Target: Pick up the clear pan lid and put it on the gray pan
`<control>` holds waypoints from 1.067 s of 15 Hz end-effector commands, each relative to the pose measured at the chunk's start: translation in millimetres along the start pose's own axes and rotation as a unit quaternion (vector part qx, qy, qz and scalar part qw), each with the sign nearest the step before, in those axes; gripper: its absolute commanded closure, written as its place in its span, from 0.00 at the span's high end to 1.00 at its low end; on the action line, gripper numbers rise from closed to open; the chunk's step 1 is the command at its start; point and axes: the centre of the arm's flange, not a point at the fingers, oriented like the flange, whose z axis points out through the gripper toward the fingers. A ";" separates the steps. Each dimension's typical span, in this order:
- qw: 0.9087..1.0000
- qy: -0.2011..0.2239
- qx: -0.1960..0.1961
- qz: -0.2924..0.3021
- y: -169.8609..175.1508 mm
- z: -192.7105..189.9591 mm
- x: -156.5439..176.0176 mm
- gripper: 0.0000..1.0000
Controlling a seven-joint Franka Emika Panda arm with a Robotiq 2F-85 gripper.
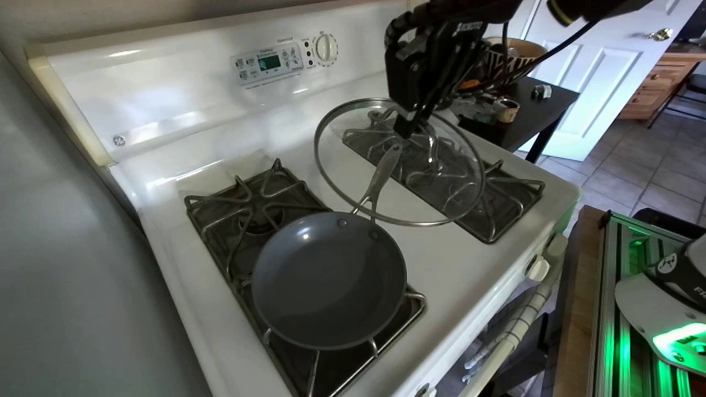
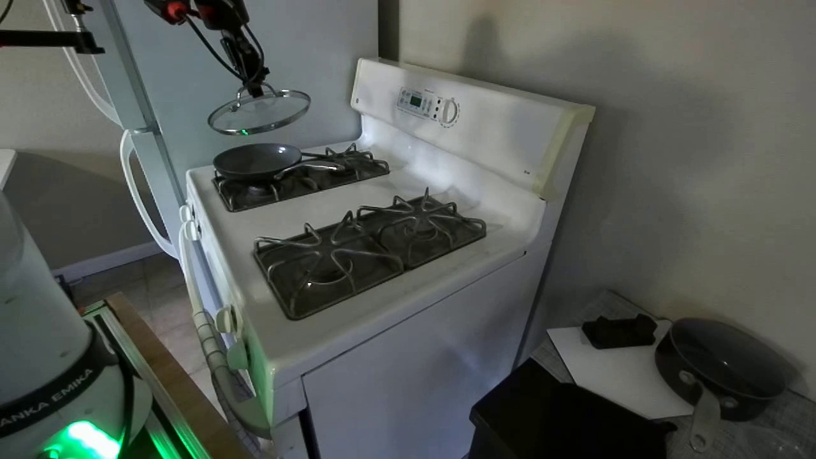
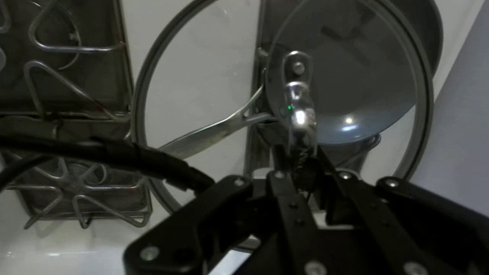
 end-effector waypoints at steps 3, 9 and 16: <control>0.999 -0.001 -0.006 -0.047 -68.5 24.3 12.1 0.02; 0.999 -0.018 -0.008 -0.050 -57.0 33.7 4.5 0.10; 0.997 -0.045 0.003 -0.066 -68.7 81.1 0.4 0.02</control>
